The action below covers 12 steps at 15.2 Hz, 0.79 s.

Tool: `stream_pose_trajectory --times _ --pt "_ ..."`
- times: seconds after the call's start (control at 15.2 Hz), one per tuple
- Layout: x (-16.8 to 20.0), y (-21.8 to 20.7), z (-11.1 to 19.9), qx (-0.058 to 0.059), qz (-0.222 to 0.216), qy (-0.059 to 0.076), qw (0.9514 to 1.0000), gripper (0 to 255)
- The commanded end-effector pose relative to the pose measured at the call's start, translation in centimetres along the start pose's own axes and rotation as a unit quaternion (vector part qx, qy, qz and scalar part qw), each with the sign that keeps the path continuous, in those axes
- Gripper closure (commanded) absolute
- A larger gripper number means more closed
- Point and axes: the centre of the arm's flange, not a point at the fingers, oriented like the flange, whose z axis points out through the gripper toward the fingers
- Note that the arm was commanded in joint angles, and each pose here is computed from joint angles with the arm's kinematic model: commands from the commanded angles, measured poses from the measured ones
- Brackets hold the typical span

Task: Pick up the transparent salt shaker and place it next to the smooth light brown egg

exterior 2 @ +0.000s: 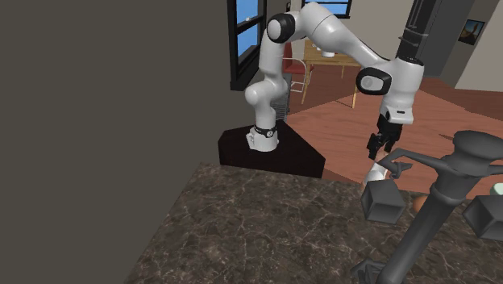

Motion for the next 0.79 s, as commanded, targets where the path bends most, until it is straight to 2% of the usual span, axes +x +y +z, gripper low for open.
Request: stream_pose_trajectory --times 0.0,0.2,0.73 --pt "0.0 0.0 -1.3 0.0 0.0 0.0 1.0 0" --pt "0.0 0.0 -5.0 0.0 0.0 0.0 1.0 0" --pt "0.0 0.0 -5.0 0.0 0.0 0.0 1.0 0"
